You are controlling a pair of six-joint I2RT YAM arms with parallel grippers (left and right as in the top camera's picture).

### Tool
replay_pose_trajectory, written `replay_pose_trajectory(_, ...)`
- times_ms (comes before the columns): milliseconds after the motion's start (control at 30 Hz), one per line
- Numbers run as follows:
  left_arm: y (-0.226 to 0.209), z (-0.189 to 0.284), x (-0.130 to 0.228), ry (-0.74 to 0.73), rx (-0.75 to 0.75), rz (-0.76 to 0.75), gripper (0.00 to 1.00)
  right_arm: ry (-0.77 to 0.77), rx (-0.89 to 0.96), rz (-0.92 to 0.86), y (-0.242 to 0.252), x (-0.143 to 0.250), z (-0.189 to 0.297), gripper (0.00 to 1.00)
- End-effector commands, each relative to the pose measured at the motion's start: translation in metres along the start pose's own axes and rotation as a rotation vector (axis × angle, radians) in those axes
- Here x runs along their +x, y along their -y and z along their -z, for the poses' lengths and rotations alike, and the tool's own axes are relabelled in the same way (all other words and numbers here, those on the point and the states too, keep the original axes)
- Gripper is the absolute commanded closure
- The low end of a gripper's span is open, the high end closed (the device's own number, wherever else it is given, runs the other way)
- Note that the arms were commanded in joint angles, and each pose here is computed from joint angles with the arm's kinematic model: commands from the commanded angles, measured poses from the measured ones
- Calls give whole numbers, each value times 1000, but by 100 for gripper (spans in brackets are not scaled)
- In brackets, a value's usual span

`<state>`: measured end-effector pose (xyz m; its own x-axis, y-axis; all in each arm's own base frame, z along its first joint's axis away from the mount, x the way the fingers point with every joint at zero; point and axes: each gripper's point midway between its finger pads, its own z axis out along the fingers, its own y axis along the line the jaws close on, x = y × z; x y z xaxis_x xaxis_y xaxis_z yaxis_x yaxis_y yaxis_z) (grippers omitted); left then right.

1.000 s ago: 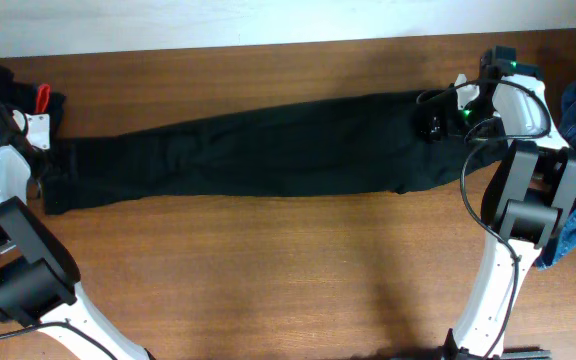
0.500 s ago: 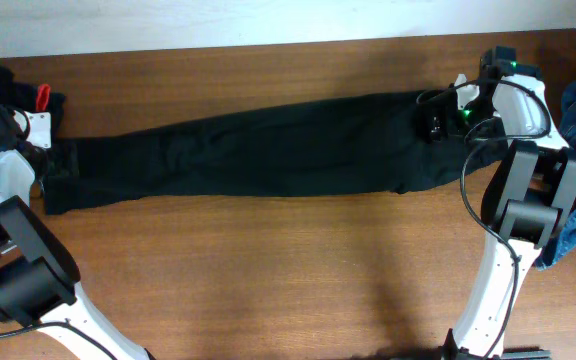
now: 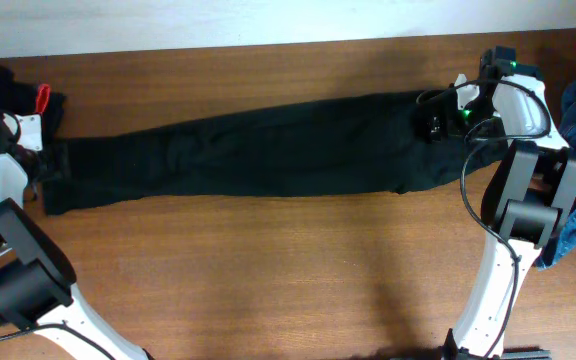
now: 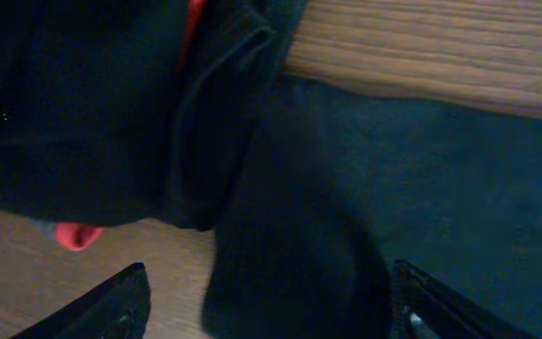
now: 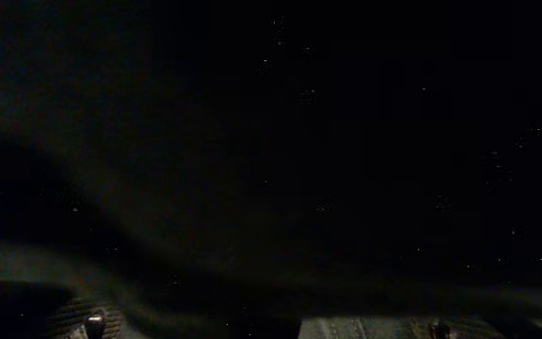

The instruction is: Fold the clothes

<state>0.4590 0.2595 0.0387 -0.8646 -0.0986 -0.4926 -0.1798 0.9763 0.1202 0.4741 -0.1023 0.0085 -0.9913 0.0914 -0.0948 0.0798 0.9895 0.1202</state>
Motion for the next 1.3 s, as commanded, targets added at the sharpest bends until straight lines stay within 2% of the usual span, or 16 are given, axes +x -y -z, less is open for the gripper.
replay_pose_trajectory(0, -4, 2, 3, 6, 9, 29, 22, -45, 5, -4, 2, 9, -21, 1)
replay_pose_trajectory(100, 2, 2, 1, 19, 43, 29, 30, -45, 5, -4, 2, 9, -21, 1)
replay_pose_trajectory(233, 11, 2, -2, 36, 95, 29, 48, -46, 5, -4, 2, 9, -21, 1)
replay_pose_trajectory(500, 10, 0, 3, 28, 95, 34, 56, -45, 5, -4, 2, 9, -21, 1)
replay_pose_trajectory(667, 8, 4, 0, 37, 90, 35, 85, -45, 5, -4, 2, 9, -21, 1)
replay_pose_trajectory(967, -9, 49, -34, 130, 19, 168, 92, -45, 5, -4, 2, 9, -21, 1)
replay_pose_trajectory(1100, -19, 66, -36, 127, -31, 296, 94, -45, 5, -4, 2, 9, -21, 2)
replay_pose_trajectory(1267, -15, 72, -26, 82, -24, 370, 95, -45, 5, -4, 2, 9, -21, 2)
